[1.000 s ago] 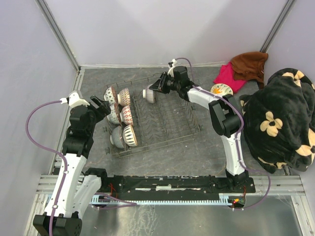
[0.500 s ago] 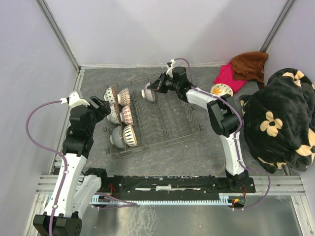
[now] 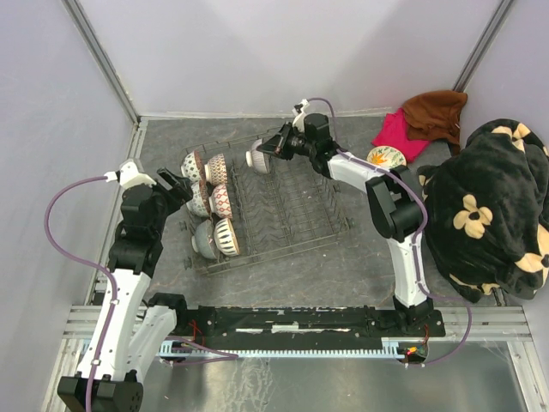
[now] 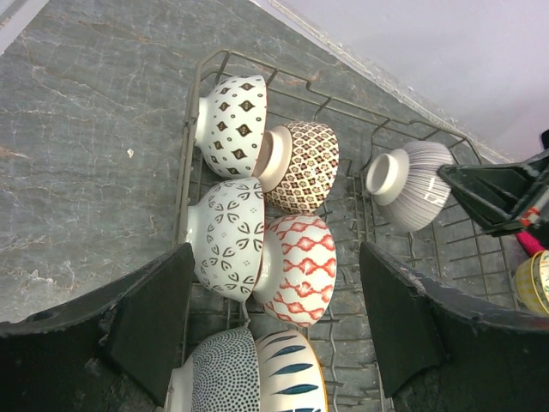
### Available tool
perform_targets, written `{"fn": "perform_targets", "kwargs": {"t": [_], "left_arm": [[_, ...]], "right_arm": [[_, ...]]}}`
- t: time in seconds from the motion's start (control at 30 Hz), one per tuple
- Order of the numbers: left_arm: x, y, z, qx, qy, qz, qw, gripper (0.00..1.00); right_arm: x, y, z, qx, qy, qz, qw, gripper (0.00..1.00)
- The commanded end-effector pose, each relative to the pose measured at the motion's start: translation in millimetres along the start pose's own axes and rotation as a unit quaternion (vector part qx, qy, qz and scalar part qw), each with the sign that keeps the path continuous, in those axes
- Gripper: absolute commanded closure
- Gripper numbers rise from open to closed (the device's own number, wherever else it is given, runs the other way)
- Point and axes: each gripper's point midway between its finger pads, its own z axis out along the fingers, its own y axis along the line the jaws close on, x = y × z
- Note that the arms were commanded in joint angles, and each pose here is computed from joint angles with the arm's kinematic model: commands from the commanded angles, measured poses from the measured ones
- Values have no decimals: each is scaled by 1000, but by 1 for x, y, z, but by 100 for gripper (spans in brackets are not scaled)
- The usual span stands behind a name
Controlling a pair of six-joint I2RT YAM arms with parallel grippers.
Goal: Unload the bowls from the dish rack
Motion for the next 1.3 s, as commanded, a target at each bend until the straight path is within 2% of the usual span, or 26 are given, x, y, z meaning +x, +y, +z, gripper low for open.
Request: {"fn": "perform_targets", "kwargs": {"t": [0.0,0.17,0.37,0.5,0.6,0.8,1.13,1.27], "left_arm": [[-25,-9,-11,9,-32,-10,999,16],[-27,-9,-14,8,-35,-10,999,16],[-27,-10,-14,10,-35,-12,999,16],[-26,-8,-12,6,-34,-12,999,16],[-25,-8,-12,7,-33,-12,999,16],[-24,-10,-11,10,-31,-14,999,16],[-23,-11,-7,11,-27,-13,999,16],[-22,-11,-6,11,-25,-13,1000,16]], "right_arm": [[-46,119,-49,-104,-66,-95,988,99],[-58,143,-86,-60,-92,-158,981,99],[-84,131,-142,108,-129,-246,955,99],[-101,106,-180,240,-130,-293,916,99],[-114,82,-208,336,-123,-319,877,99],[-132,22,-253,487,-86,-322,807,99],[-147,-69,-294,611,-19,-292,735,99],[-150,-92,-300,637,2,-286,716,99]]}}
